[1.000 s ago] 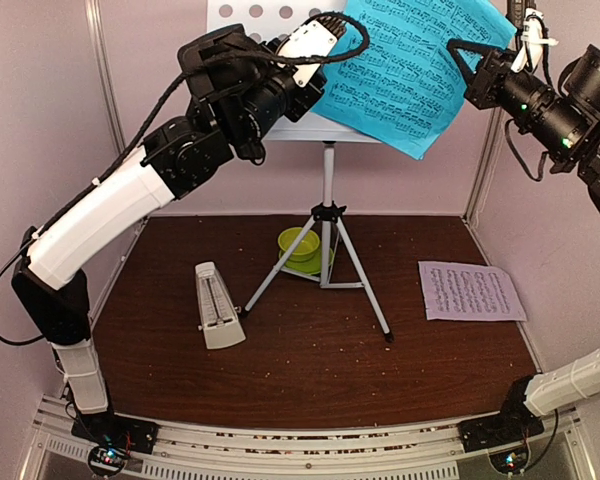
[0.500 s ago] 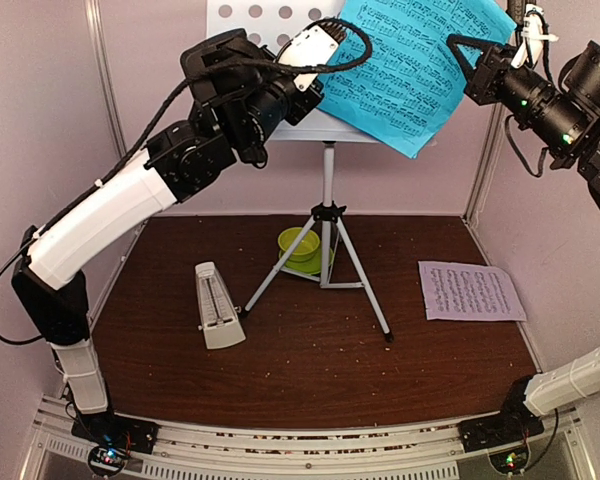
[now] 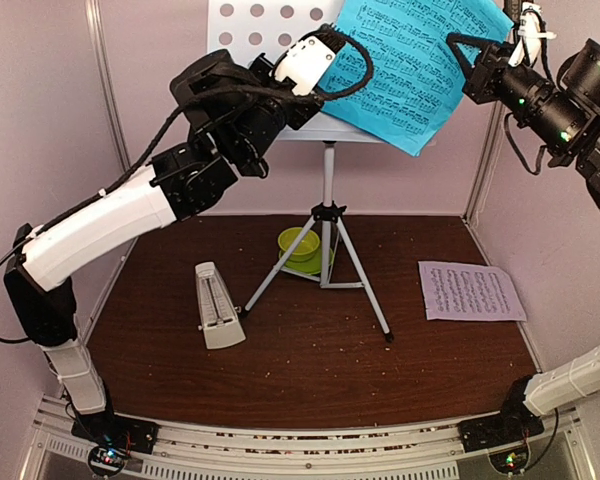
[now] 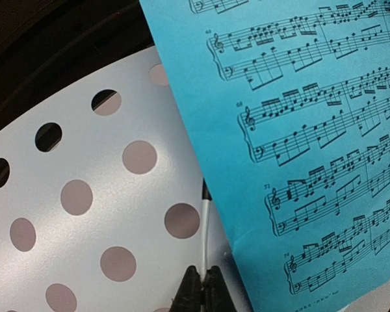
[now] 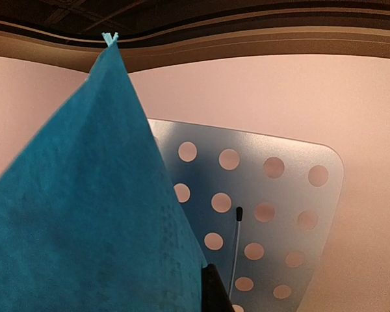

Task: Set up the instrument practice props

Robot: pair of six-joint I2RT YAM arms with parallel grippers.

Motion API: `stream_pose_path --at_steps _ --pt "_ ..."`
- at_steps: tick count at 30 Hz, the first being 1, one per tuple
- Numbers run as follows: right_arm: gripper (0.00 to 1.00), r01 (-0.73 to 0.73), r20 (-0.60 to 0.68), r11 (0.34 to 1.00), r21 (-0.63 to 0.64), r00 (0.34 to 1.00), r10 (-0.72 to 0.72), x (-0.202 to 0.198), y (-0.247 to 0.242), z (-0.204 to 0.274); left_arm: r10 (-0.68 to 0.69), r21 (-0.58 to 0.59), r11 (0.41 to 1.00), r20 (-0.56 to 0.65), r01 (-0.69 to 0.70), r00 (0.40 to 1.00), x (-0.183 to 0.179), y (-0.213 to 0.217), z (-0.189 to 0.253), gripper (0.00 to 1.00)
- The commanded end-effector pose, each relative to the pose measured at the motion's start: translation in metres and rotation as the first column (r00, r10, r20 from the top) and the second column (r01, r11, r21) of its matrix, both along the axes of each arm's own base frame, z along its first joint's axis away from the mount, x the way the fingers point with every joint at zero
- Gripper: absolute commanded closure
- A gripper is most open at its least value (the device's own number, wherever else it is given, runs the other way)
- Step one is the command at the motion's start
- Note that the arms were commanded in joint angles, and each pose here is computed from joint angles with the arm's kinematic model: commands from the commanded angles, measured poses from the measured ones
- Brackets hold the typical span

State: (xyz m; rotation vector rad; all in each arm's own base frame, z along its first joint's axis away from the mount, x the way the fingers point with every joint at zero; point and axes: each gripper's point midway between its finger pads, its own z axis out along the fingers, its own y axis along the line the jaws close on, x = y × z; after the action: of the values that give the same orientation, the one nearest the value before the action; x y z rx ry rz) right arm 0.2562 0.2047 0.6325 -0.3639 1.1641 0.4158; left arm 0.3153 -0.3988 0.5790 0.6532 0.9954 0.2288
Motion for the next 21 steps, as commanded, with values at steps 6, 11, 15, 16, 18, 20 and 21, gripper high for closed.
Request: stream_pose_path --at_steps 6,11,15,16,18,20,21 --pt "1.00 0.005 0.062 1.000 0.004 0.998 -0.005 0.001 0.003 0.019 -0.194 -0.190 0.954 0.190 0.230 0.962 -0.042 0.030 0.053 1.00" --pt "1.00 0.007 0.078 1.000 -0.003 0.997 -0.006 0.004 0.007 0.027 -0.211 -0.235 0.939 0.189 0.253 0.959 -0.037 0.040 0.055 1.00" --pt "1.00 0.077 0.075 0.996 0.033 0.994 -0.079 0.006 -0.008 0.031 -0.179 -0.249 0.943 0.181 0.221 0.967 -0.028 0.044 0.054 1.00" --pt "1.00 0.085 0.078 0.996 0.033 0.993 -0.087 0.005 -0.011 0.030 -0.174 -0.246 0.945 0.182 0.217 0.968 -0.027 0.043 0.055 1.00" --pt "1.00 0.094 0.077 0.995 0.015 0.993 -0.095 0.002 -0.015 0.025 -0.168 -0.241 0.948 0.183 0.210 0.969 -0.026 0.041 0.054 1.00" --pt "1.00 0.102 0.070 0.995 -0.003 0.992 -0.101 0.000 -0.018 0.021 -0.161 -0.240 0.949 0.187 0.204 0.969 -0.025 0.041 0.054 1.00" --pt "1.00 0.103 0.069 0.995 -0.007 0.992 -0.102 0.000 -0.018 0.019 -0.165 -0.236 0.949 0.192 0.209 0.967 -0.025 0.039 0.054 1.00"
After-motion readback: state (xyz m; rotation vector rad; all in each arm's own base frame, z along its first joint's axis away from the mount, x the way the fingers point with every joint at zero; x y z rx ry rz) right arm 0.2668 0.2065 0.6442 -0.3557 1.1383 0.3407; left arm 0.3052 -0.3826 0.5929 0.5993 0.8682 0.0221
